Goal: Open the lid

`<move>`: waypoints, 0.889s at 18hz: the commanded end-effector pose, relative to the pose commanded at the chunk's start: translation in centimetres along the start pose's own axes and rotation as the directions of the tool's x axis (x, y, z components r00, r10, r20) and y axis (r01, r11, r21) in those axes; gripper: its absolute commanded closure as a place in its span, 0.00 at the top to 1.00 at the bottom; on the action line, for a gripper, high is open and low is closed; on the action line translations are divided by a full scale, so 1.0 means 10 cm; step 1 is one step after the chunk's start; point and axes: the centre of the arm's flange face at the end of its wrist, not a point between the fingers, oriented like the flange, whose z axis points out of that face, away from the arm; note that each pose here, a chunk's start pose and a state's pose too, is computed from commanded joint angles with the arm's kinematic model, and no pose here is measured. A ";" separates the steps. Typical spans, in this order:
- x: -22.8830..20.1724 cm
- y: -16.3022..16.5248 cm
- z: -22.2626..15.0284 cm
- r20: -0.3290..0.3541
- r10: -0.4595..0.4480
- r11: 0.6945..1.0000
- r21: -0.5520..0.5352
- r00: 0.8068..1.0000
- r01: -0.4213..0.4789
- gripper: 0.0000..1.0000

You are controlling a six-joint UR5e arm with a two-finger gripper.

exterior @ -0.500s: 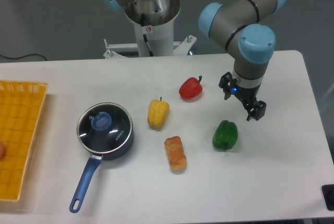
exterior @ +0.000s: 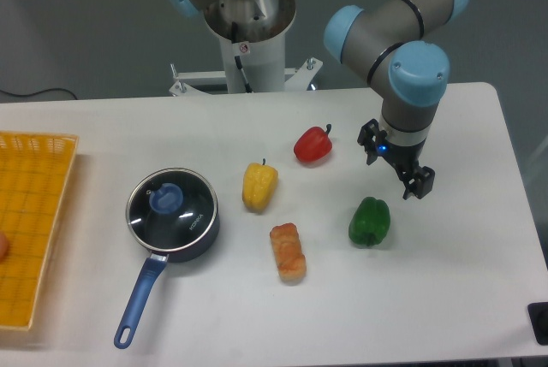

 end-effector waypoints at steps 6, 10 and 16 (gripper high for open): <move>0.24 -0.31 -0.10 0.004 -0.032 0.999 -0.004 0.999 0.032 1.00; 0.47 -0.83 -0.18 0.009 -0.043 0.999 0.004 0.999 0.043 1.00; 0.79 -1.48 -0.28 0.021 -0.067 0.997 0.035 0.998 0.066 1.00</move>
